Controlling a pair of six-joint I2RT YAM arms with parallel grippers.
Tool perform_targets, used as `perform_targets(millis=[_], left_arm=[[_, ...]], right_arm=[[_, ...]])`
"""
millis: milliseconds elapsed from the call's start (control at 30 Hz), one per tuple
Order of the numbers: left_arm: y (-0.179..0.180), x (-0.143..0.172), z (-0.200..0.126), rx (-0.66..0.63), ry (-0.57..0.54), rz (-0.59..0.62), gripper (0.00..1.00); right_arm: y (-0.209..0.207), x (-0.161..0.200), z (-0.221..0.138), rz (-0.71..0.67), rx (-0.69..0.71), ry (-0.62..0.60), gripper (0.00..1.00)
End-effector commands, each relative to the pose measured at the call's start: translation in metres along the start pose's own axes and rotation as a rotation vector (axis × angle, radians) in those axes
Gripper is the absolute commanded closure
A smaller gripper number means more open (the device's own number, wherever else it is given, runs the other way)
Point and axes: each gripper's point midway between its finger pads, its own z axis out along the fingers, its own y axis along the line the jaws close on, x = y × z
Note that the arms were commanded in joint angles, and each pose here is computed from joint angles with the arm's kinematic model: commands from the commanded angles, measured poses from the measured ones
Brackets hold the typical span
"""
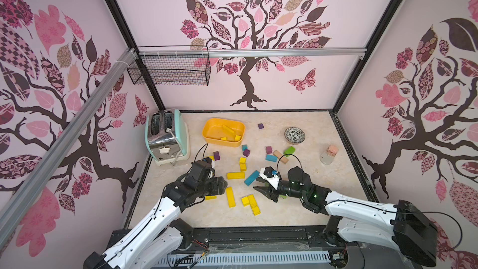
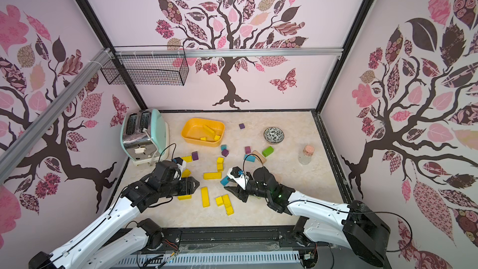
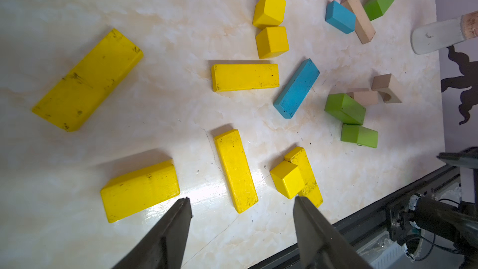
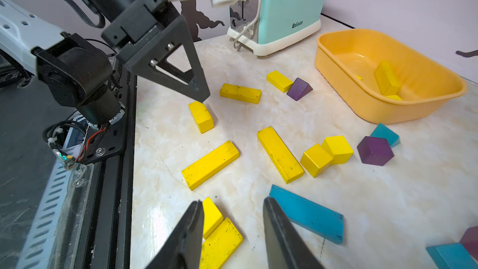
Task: Pick out the yellow building blocks
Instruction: Pick up the building block from the center of the board.
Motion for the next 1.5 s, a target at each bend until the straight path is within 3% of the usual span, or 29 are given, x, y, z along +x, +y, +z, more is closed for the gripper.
perform_targets(millis=[0, 300, 600, 1267, 1467], left_arm=[[-0.008, -0.003, 0.009, 0.053, -0.014, -0.055, 0.31], [0.019, -0.013, 0.026, -0.093, -0.059, -0.117, 0.28], [0.047, -0.011, 0.037, -0.118, -0.029, -0.291, 0.23], [0.057, -0.012, 0.042, -0.171, -0.014, -0.248, 0.21], [0.054, -0.022, 0.039, -0.175, -0.037, -0.175, 0.21]], right_arm=[[0.001, -0.009, -0.001, -0.013, -0.002, -0.031, 0.58], [-0.001, -0.002, 0.004, 0.007, 0.001, -0.006, 0.57], [0.000, 0.001, 0.011, 0.024, -0.018, 0.006, 0.57], [-0.001, 0.006, 0.017, 0.043, -0.024, 0.029, 0.56], [-0.001, 0.005, 0.016, 0.046, -0.022, 0.028, 0.56]])
